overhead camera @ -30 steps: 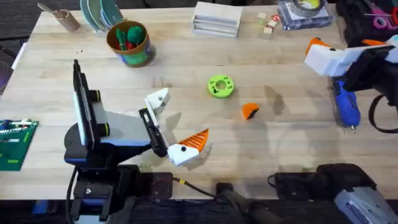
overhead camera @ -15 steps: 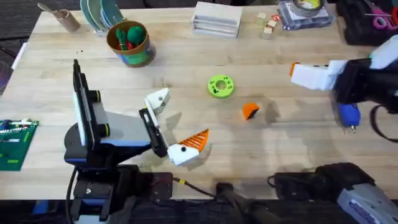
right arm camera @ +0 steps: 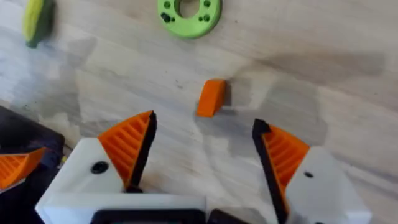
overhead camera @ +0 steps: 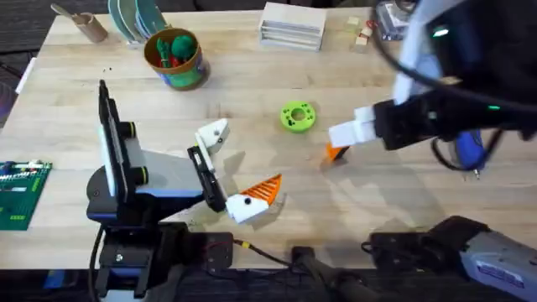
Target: Pick up the gripper from the table and insert it into the empty holder that is missing its gripper. Then pick up a screw, insert it into the mounting hole, and use the screwdriver to tighten it. Finally, clean up the table by picking up the vegetable and placing it into the bucket.
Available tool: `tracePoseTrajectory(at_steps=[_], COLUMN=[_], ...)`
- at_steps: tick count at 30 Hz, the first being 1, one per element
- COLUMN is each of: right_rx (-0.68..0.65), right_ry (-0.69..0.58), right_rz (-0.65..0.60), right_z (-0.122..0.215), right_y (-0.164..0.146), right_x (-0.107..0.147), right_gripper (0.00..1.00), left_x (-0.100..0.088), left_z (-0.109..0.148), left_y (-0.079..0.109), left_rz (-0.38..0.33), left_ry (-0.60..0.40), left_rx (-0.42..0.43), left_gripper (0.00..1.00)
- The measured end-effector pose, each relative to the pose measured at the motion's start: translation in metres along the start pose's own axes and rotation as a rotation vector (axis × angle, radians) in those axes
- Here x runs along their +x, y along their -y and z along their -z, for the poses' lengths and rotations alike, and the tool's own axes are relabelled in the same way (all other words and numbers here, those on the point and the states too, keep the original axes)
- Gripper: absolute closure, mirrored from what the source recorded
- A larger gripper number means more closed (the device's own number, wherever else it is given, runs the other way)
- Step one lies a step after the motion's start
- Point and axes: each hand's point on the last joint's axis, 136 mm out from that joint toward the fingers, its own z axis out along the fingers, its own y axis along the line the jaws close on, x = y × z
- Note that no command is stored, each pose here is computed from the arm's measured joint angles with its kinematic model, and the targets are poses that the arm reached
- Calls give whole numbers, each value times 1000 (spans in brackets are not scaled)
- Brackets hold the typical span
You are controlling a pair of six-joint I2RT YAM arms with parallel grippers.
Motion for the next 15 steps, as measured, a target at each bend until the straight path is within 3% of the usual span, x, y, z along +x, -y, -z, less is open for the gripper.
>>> tracePoseTrajectory(at_steps=[6, 15], right_rx=[77, 198], right_ry=[-83, -145], right_rz=[8, 16], right_z=[-32, -65], right_y=[-11, 5], right_x=[5, 13], right_gripper=[7, 35], left_x=[0, 0], left_z=[0, 0], left_y=[0, 0], left_rz=[0, 0], left_ry=[0, 0], left_rx=[0, 0], left_gripper=[7, 8])
